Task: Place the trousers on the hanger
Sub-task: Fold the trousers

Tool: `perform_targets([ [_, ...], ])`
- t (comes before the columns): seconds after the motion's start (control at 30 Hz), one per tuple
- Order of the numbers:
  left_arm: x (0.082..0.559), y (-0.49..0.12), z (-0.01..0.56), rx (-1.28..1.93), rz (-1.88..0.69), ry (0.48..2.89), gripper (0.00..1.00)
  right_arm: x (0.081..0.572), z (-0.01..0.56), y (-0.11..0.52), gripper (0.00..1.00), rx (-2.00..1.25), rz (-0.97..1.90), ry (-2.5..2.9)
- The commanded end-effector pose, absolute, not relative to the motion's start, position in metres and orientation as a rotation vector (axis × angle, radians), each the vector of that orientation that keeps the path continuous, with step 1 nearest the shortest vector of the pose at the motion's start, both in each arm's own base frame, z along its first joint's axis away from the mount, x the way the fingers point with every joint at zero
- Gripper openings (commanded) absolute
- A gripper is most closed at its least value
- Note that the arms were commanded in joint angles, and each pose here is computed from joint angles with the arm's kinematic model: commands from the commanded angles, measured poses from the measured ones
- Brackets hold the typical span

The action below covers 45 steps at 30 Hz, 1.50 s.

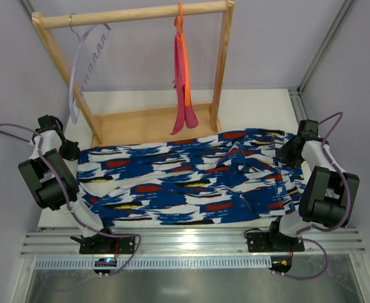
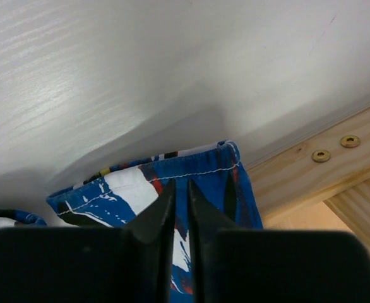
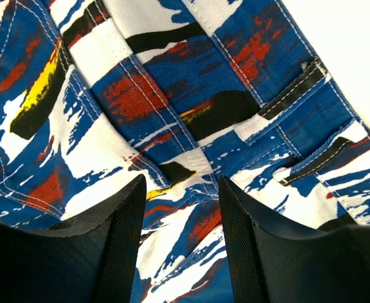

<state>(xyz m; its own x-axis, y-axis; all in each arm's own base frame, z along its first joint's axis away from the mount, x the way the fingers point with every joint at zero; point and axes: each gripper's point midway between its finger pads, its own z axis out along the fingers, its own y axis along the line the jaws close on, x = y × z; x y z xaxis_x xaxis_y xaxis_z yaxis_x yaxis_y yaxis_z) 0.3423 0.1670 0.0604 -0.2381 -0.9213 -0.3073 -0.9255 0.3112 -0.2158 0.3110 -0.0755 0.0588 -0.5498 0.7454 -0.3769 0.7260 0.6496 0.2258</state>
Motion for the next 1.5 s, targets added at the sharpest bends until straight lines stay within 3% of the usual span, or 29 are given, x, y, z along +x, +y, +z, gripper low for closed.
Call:
perform_targets([
  [0.0, 0.358, 0.172, 0.074, -1.626, -0.048, 2.177, 0.06, 0.313, 0.057, -0.083, 0.52, 1.173, 0.005, 2.408],
  [0.03, 0.359, 0.172, 0.074, -1.626, -0.051, 2.174, 0.00, 0.312, 0.057, -0.084, 0.52, 1.173, -0.002, 2.409],
  [0.2, 0.356, 0.178, 0.083, -1.648, 0.002, 2.147, 0.00, 0.310, 0.060, -0.087, 0.52, 1.178, -0.030, 2.400],
  [0.3, 0.359, 0.179, 0.088, -1.660, -0.007, 2.117, 0.64, 0.310, 0.064, -0.088, 0.52, 1.176, -0.033, 2.386],
  [0.47, 0.369, 0.174, 0.084, -1.699, -0.078, 2.133, 0.72, 0.310, 0.066, -0.089, 0.52, 1.175, -0.043, 2.376],
  [0.87, 0.377, 0.158, 0.044, -1.786, -0.149, 2.236, 0.60, 0.309, 0.058, -0.091, 0.52, 1.184, -0.066, 2.400],
  [0.93, 0.379, 0.157, 0.044, -1.765, -0.124, 2.241, 0.54, 0.308, 0.056, -0.092, 0.52, 1.186, -0.075, 2.407],
  [1.03, 0.383, 0.158, 0.047, -1.750, -0.129, 2.235, 0.32, 0.308, 0.048, -0.091, 0.52, 1.194, -0.073, 2.425],
  [1.07, 0.383, 0.160, 0.047, -1.745, -0.125, 2.238, 0.23, 0.307, 0.045, -0.091, 0.52, 1.201, -0.073, 2.434],
  [1.1, 0.384, 0.160, 0.047, -1.749, -0.124, 2.243, 0.07, 0.307, 0.042, -0.091, 0.52, 1.208, -0.081, 2.441],
  [1.13, 0.385, 0.160, 0.047, -1.746, -0.124, 2.246, 0.00, 0.304, 0.035, -0.092, 0.52, 1.218, -0.098, 2.463],
  [1.47, 0.390, 0.186, 0.091, -1.656, 0.019, 2.159, 0.00, 0.302, 0.025, -0.106, 0.52, 1.254, -0.195, 2.471],
])
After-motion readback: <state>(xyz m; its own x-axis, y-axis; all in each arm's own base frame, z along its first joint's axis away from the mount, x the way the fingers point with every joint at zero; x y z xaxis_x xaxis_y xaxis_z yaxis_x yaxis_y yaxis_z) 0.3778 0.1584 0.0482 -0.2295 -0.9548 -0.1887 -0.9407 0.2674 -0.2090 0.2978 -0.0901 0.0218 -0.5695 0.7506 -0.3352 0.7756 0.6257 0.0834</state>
